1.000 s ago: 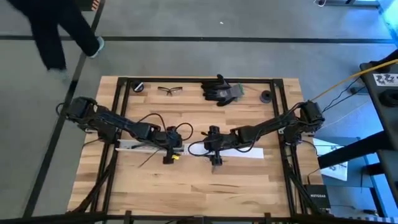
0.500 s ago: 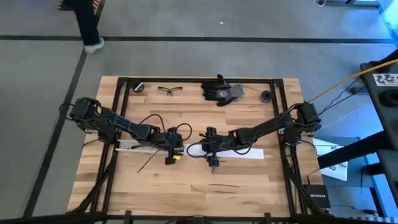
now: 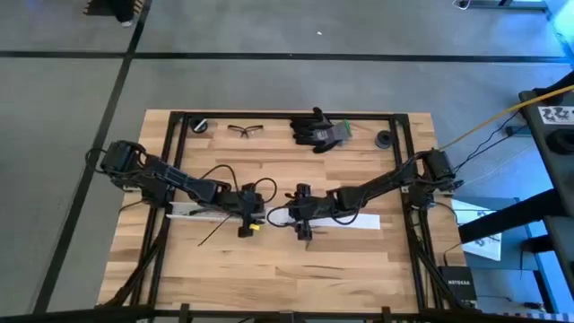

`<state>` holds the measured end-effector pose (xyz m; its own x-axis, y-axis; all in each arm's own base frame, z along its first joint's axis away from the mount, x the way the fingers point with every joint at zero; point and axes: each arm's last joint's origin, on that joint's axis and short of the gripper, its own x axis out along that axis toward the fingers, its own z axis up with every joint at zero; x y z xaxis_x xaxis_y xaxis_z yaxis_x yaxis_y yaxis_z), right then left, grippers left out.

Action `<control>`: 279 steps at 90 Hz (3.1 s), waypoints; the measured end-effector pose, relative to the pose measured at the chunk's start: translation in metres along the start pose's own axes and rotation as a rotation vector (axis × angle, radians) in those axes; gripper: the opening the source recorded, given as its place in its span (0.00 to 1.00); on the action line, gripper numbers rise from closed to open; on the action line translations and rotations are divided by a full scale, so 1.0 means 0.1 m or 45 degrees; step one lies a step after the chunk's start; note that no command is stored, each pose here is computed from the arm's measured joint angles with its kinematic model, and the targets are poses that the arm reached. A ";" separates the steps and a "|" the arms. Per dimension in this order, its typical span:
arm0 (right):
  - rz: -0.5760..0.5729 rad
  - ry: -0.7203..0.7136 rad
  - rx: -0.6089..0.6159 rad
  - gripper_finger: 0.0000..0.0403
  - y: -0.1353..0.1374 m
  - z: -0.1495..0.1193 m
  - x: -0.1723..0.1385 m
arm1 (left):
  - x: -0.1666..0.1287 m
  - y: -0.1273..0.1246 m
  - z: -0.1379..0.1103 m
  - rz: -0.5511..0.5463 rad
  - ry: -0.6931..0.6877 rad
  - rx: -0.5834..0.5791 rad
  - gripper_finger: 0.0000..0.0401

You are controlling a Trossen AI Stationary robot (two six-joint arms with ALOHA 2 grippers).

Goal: Ziptie cables
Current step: Close the white cable duct

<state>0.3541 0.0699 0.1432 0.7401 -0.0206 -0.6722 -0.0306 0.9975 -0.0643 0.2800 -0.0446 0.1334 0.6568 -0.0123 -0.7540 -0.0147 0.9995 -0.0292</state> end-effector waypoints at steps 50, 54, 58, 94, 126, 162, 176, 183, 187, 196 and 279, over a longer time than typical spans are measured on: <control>0.042 0.039 -0.001 0.72 0.03 -0.09 0.13 | 0.00 0.00 0.00 0.000 0.000 0.005 0.57; 0.042 0.040 -0.001 0.72 0.03 -0.09 0.13 | 0.00 0.00 0.00 0.000 0.000 0.005 0.57; 0.043 0.039 -0.001 0.72 0.03 -0.09 0.13 | 0.00 0.00 0.00 0.000 0.000 0.005 0.57; 0.057 0.070 0.008 0.52 0.03 -0.01 0.11 | 0.00 0.00 0.00 -0.003 0.000 0.004 0.57; 0.072 0.125 0.059 0.52 -0.09 0.08 0.16 | 0.00 0.00 0.00 -0.002 -0.004 0.004 0.57; 0.125 0.110 0.045 0.52 -0.08 0.13 0.32 | 0.00 -0.01 0.01 -0.030 -0.026 0.047 0.58; 0.134 0.155 0.023 0.52 -0.06 0.18 0.40 | 0.02 -0.01 0.00 -0.034 -0.021 0.067 0.58; 0.123 0.178 0.020 0.52 -0.06 0.20 0.40 | 0.04 -0.01 -0.01 -0.034 -0.013 0.063 0.58; 0.121 0.186 0.024 0.52 -0.06 0.21 0.39 | 0.04 -0.02 -0.01 -0.035 -0.010 0.065 0.58; 0.118 0.203 0.051 0.52 -0.06 0.23 0.39 | 0.03 -0.02 -0.02 -0.032 0.020 0.075 0.58; 0.140 0.224 0.091 0.53 -0.06 0.21 0.39 | -0.19 -0.05 -0.06 -0.003 0.270 0.022 0.72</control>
<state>0.3979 0.0647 0.1329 0.6058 0.0832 -0.7913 -0.0525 0.9965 0.0645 0.2629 -0.0492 0.1442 0.4834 -0.0186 -0.8752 0.0008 0.9998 -0.0208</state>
